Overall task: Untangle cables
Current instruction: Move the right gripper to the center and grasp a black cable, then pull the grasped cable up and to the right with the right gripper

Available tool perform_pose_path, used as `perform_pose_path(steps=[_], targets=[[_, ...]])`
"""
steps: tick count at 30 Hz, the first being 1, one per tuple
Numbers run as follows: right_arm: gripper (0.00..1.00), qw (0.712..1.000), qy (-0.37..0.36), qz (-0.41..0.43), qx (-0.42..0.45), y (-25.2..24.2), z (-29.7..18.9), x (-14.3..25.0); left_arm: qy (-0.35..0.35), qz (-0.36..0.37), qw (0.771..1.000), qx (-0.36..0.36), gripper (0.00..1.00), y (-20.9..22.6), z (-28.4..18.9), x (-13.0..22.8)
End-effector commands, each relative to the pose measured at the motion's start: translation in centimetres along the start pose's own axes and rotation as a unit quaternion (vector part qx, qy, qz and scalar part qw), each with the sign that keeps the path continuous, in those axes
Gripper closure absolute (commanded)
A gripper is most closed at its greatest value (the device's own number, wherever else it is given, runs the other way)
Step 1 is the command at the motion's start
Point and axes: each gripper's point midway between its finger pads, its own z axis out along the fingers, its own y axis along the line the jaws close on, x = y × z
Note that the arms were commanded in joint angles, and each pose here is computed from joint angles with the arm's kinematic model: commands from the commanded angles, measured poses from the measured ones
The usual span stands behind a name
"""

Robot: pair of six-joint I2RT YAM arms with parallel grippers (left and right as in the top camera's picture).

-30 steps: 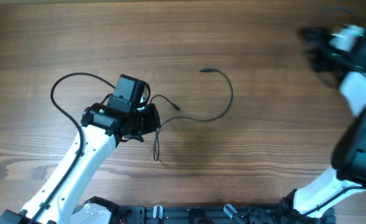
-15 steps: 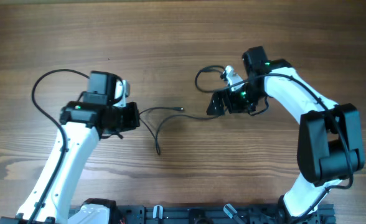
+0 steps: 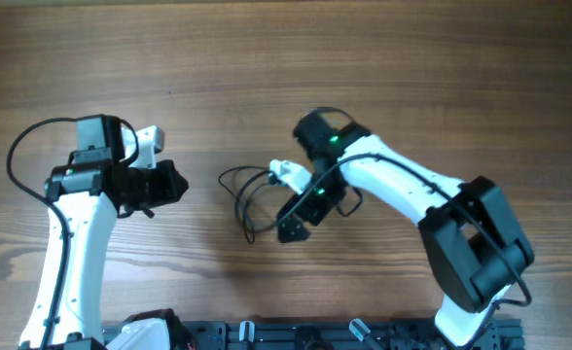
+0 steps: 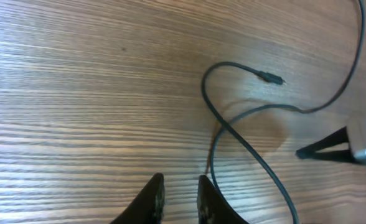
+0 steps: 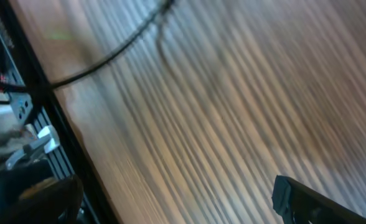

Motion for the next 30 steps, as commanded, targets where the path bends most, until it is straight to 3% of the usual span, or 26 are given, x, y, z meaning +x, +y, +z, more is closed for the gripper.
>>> perform_pose_path(steps=[1,4,6,9,12,13,14,15,23,26,30], targets=[[0.0,0.999,-0.015,-0.038,-0.006,2.1,1.0,-1.5,-0.006,-0.006,1.0,0.003,0.77,0.2,-0.3,0.0],[0.0,0.999,-0.04,-0.029,-0.019,3.5,1.7,-3.2,-0.006,-0.006,1.0,0.003,0.73,0.2,-0.3,0.0],[0.0,0.993,-0.065,-0.047,-0.089,6.6,1.7,-4.4,-0.006,-0.006,1.0,0.003,0.7,0.2,-0.3,-0.1],[0.0,0.976,-0.092,-0.071,-0.186,10.5,1.0,-5.6,-0.008,-0.005,1.0,0.003,0.51,0.2,-0.3,-0.2],[0.03,0.972,-0.104,-0.046,-0.204,11.5,0.8,-6.8,-0.009,-0.005,1.0,0.003,0.45,0.2,-0.3,-0.2],[0.18,0.972,-0.11,-0.035,-0.206,11.7,0.8,-7.3,-0.009,-0.005,1.0,0.003,0.45,0.2,-0.3,-0.2],[0.87,0.97,-0.119,-0.025,-0.209,11.9,0.7,-8.0,-0.009,-0.005,1.0,0.003,0.44,0.2,-0.3,-0.2],[0.96,0.97,-0.122,-0.015,-0.211,12.0,0.6,-8.4,-0.009,-0.005,1.0,0.003,0.45,0.2,-0.3,-0.2],[0.96,0.97,-0.15,0.013,-0.193,11.4,0.4,-10.2,-0.009,-0.005,1.0,0.003,0.45,0.2,-0.3,-0.2],[0.96,0.977,-0.158,0.049,-0.138,9.4,1.0,-10.6,-0.009,-0.005,1.0,0.003,0.45,0.2,-0.3,-0.2],[0.96,0.982,-0.159,0.101,0.019,3.7,1.8,-9.8,-0.007,-0.006,1.0,0.003,0.44,0.2,-0.3,-0.1]])
